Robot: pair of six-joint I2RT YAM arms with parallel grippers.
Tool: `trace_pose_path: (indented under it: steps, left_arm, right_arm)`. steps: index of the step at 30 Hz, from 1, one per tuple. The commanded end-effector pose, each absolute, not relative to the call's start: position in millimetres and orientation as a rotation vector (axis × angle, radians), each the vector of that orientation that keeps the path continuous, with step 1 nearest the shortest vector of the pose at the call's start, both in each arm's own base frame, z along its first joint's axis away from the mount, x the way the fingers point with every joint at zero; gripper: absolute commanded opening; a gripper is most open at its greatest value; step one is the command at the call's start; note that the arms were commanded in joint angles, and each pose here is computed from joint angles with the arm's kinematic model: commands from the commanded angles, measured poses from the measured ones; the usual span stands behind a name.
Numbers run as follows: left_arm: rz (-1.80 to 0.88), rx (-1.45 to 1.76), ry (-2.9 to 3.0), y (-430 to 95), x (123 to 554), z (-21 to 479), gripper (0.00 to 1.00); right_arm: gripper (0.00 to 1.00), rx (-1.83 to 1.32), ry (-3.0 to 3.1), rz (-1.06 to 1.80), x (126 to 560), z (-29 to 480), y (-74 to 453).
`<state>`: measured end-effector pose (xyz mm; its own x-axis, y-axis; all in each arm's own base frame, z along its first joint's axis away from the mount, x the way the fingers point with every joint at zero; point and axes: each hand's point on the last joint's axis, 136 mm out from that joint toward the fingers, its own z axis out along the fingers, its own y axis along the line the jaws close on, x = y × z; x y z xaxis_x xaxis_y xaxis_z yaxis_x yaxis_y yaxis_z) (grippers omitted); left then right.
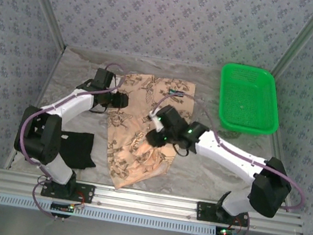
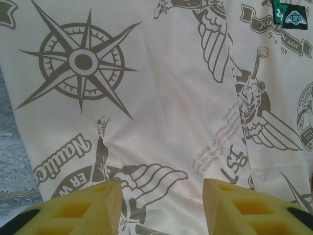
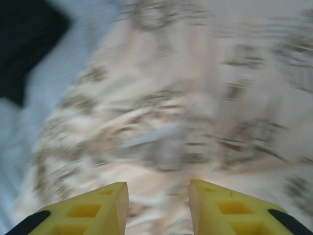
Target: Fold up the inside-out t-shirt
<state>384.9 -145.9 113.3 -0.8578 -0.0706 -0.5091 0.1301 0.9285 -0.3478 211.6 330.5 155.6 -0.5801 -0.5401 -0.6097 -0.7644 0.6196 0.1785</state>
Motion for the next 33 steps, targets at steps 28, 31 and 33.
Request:
trace_pose_path:
  steps: [28, 31, 33]
  left_arm:
    - [-0.839, 0.225, 2.490, -198.2, 277.6, 115.2, 0.48]
    - [-0.849, 0.223, 2.519, -197.0, 267.8, 109.2, 0.48]
    - [-0.783, 0.184, 2.531, -184.5, 266.9, 107.4, 0.48]
  right_arm:
    - [0.42, -0.859, 2.424, 0.414, 307.7, 98.1, 311.0]
    - [0.53, -1.095, 2.325, 0.635, 278.1, 119.0, 330.1]
    - [0.55, -1.274, 2.265, 0.745, 255.3, 125.4, 341.1]
